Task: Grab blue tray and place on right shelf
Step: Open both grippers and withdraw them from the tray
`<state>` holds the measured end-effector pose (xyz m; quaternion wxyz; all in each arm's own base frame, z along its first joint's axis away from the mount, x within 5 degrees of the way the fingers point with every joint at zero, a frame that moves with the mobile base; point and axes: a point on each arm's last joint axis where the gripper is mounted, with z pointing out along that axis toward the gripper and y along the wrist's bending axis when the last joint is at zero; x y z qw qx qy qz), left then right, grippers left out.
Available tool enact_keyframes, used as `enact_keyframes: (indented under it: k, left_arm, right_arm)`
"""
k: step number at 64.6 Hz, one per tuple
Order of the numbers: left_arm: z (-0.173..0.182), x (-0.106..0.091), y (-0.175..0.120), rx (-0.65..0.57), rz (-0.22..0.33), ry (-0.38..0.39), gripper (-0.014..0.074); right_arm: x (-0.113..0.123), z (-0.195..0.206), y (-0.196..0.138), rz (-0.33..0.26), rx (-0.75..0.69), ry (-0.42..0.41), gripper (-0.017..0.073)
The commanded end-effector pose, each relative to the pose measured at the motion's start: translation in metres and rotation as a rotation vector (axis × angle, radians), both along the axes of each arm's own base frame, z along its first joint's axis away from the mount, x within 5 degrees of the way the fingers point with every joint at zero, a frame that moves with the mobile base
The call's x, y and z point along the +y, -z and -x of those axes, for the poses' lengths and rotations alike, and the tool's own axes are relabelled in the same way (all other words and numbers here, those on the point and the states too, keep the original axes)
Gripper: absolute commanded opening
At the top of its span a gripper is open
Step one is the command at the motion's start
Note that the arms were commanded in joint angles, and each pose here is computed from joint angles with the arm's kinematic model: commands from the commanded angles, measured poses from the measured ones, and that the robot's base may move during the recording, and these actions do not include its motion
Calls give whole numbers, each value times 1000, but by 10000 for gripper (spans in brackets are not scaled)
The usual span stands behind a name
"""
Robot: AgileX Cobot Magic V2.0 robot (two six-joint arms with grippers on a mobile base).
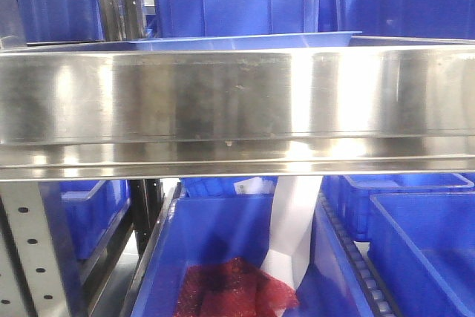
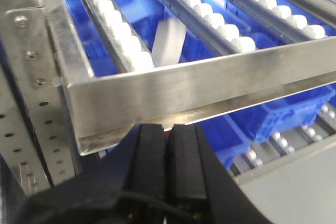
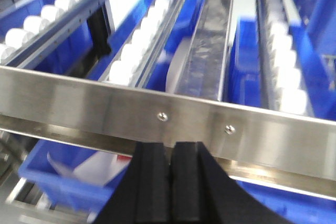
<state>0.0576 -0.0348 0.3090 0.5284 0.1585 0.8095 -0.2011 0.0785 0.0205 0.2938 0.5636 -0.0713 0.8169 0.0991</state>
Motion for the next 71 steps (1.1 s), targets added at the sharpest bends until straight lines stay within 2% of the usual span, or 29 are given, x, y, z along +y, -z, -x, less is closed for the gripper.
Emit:
enact_keyframes:
  k: [1, 11, 17, 61, 64, 68, 71]
  left_arm:
    - [10, 8, -14, -178, 81, 8, -48]
    - [26, 20, -20, -296, 134, 2, -48]
    - [30, 22, -21, -314, 151, 3, -48]
    - [29, 21, -17, -305, 161, 1, -48]
    - [29, 20, -14, -287, 136, 6, -48]
    - [31, 20, -13, -319, 65, -6, -48]
    - [29, 20, -11, -336, 59, -39, -48]
  right_arm:
    - [-3, 11, -16, -24, -214, -25, 55]
    - [-11, 31, -24, -50, -365, -25, 55]
    - [-11, 33, -27, -61, -401, -30, 55]
    - [-11, 33, -28, -64, -407, -31, 55]
    - [-11, 33, -28, -64, -407, -31, 55]
    - [-11, 33, -28, -64, -407, -31, 55]
    - [-11, 33, -28, -64, -407, -31, 55]
